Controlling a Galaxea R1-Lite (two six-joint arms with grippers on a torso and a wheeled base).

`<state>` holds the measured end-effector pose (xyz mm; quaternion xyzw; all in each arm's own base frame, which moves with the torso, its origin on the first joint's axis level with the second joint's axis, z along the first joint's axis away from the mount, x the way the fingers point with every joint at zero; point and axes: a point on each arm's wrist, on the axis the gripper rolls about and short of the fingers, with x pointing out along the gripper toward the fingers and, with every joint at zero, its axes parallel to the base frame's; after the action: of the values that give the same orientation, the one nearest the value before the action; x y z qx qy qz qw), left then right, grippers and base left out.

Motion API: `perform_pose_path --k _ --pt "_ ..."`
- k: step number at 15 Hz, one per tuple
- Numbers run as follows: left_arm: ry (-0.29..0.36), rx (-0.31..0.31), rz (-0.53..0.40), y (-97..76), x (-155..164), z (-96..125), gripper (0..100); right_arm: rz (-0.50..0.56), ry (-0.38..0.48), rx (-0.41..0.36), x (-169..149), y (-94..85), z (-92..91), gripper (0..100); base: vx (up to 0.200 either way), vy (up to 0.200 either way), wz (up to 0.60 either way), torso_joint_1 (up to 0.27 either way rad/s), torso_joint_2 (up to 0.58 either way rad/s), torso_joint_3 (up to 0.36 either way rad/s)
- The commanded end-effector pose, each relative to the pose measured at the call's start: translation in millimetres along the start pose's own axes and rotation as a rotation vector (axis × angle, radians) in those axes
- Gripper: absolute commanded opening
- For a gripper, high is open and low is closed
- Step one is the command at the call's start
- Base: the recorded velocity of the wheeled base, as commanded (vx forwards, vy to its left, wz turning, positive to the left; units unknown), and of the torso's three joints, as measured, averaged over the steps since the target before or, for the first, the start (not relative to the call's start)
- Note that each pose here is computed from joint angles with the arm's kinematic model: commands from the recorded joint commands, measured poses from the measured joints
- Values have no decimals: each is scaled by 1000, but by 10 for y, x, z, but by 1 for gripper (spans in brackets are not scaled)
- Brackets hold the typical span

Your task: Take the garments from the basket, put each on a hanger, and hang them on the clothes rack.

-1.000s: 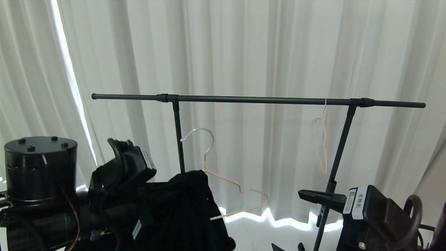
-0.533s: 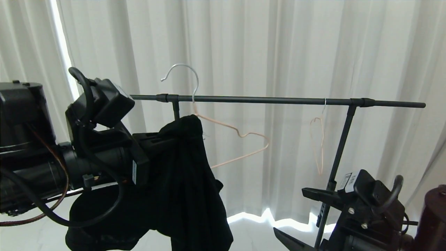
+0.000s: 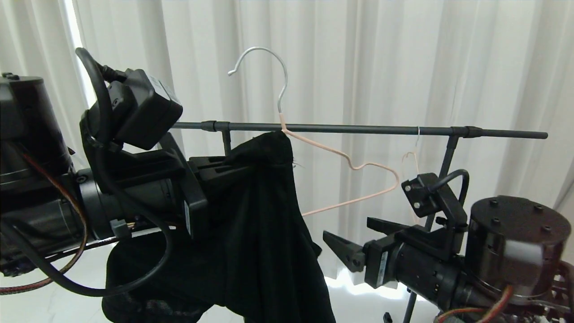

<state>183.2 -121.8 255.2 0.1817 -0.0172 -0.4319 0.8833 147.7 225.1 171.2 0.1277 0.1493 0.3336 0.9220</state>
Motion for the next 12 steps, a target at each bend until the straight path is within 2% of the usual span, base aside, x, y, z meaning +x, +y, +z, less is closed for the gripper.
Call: perform_pose_path --k 1,4,6,9,12 --pt "-6 3 -36 -86 16 8 0 -38 -6 22 225 19 -7 100 0 0 0 0 0 0" --pt "-17 7 -31 -75 32 24 0 -71 -20 28 256 -68 32 100 0 0 0 0 0 0" --pt "-23 9 -31 -77 29 30 0 -61 -13 18 251 -37 13 100 0 0 0 0 0 0" --pt "-36 14 -25 -59 32 73 0 11 44 -23 179 164 -162 100 0 0 0 0 0 0" --pt "-52 19 -19 -43 23 120 0 9 101 -75 110 136 -313 100 0 0 0 0 0 0"
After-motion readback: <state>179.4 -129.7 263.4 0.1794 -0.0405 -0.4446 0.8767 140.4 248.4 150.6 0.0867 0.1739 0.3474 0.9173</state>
